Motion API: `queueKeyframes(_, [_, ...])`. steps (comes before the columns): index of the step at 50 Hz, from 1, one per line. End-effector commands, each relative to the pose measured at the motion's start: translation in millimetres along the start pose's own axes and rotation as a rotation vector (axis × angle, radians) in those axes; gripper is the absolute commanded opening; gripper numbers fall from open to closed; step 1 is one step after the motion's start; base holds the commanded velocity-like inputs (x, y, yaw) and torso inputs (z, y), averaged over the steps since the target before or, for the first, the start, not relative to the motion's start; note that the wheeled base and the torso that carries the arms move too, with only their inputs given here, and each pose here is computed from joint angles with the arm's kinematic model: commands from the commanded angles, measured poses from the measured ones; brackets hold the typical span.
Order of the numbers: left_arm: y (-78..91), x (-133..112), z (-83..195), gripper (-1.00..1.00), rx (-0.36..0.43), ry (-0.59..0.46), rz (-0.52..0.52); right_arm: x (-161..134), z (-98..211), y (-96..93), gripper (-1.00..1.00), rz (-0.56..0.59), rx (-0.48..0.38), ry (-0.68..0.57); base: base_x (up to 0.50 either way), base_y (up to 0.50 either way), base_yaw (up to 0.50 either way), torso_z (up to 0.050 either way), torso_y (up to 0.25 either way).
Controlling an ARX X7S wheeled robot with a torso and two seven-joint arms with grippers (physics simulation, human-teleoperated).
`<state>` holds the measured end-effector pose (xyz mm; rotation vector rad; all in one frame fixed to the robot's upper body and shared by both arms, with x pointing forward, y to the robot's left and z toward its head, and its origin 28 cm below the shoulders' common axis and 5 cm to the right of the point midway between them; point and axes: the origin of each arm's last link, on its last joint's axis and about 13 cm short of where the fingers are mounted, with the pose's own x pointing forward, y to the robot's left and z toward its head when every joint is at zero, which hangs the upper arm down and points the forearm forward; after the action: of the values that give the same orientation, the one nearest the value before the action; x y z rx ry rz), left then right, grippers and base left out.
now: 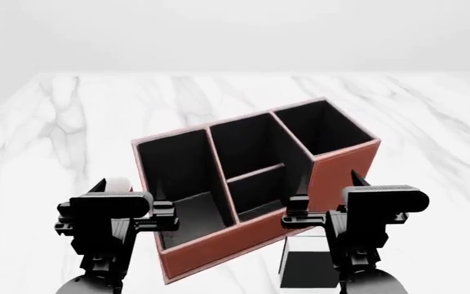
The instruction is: Pick up the book and place it in the left compartment of the caddy.
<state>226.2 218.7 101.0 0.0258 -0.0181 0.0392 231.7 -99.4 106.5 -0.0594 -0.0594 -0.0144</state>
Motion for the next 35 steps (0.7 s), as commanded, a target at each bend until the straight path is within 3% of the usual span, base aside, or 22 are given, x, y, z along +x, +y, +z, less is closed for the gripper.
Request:
queueKeyframes(1, [0.3,0,0,1.0,-0.002,0.0,0.002,-1,0,-0.8,1.0,0.015,0.014,-0.003,0.05,0.0,0.0,0.0,0.0])
queueKeyframes(18, [0.7,0,1,1.0,-0.002,-0.003,0.006,0,-1,-0.8,1.0,0.007,0.02,0.008,0.49,0.0,0.0,0.0,0.001])
queueKeyframes(35, [0.1,-5,12,1.0,0.01,-0.012,-0.003,-1,18,-9.0,1.0,-0.006,0.01,-0.012,0.01,0.0,0.0,0.0,0.0])
